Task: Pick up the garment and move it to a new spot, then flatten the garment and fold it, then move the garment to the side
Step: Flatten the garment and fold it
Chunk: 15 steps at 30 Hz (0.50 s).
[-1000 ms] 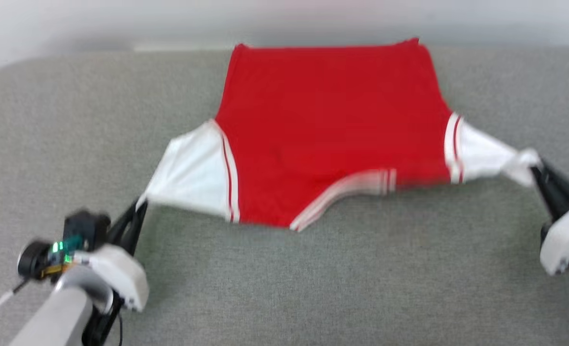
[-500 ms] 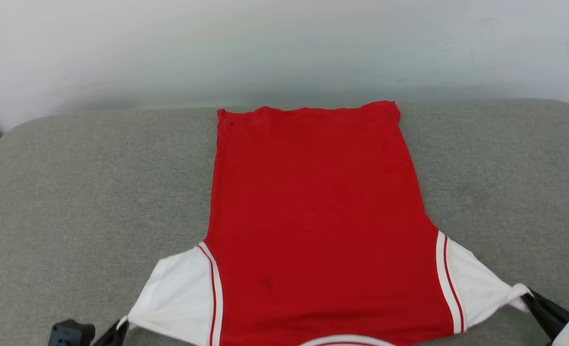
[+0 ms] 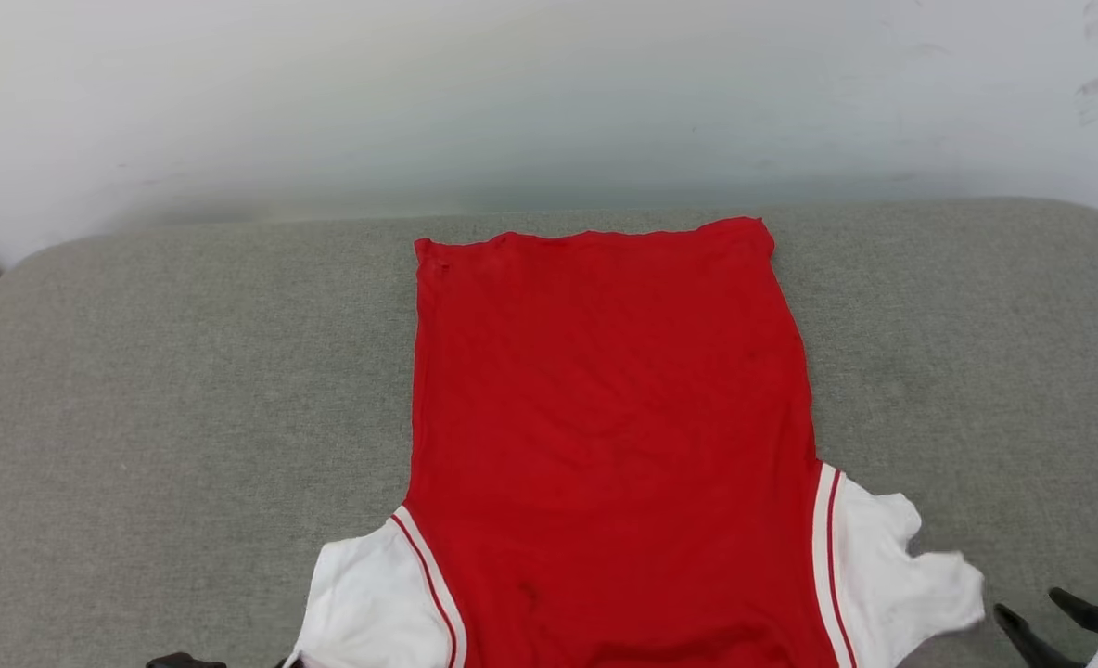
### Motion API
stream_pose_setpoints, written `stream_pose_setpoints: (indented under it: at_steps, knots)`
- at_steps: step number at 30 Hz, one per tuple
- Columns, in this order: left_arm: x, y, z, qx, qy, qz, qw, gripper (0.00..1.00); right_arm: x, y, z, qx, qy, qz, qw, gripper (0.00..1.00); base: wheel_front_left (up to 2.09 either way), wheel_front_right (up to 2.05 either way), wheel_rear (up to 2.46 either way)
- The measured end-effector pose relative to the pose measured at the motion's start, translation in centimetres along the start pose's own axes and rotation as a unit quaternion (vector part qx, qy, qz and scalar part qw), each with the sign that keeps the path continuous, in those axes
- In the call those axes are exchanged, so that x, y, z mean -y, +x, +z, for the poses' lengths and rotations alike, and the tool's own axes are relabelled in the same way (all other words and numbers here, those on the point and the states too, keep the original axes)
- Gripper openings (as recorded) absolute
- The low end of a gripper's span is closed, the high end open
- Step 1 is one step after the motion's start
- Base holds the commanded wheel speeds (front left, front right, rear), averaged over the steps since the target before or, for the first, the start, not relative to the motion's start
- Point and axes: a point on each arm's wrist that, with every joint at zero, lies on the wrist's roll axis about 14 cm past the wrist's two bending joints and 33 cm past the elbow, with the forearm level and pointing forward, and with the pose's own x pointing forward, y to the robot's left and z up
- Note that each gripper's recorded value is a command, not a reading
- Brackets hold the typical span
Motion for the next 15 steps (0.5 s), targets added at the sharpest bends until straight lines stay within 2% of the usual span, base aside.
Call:
stream_pose_setpoints:
  at_steps: [6,10,15]
  knots:
    - [2.0,-0.4,1.0,0.008,-0.019,-0.026,0.999,0.0,-0.4,0.5,4.0,0.03,-0.004,0.012,0.999,1.0,0.0,0.0,0.0]
    - [3.5,-0.6,2.2,0.012,-0.017,-0.046,0.999,0.0,-0.6,1.8,8.8,0.057,0.0,0.02,0.998,1.0,0.0,0.0,0.0]
    - [5.4,0.4,4.7,0.022,0.003,-0.087,0.996,0.0,-0.9,5.1,13.3,0.029,0.003,0.034,0.999,1.0,0.0,0.0,0.0]
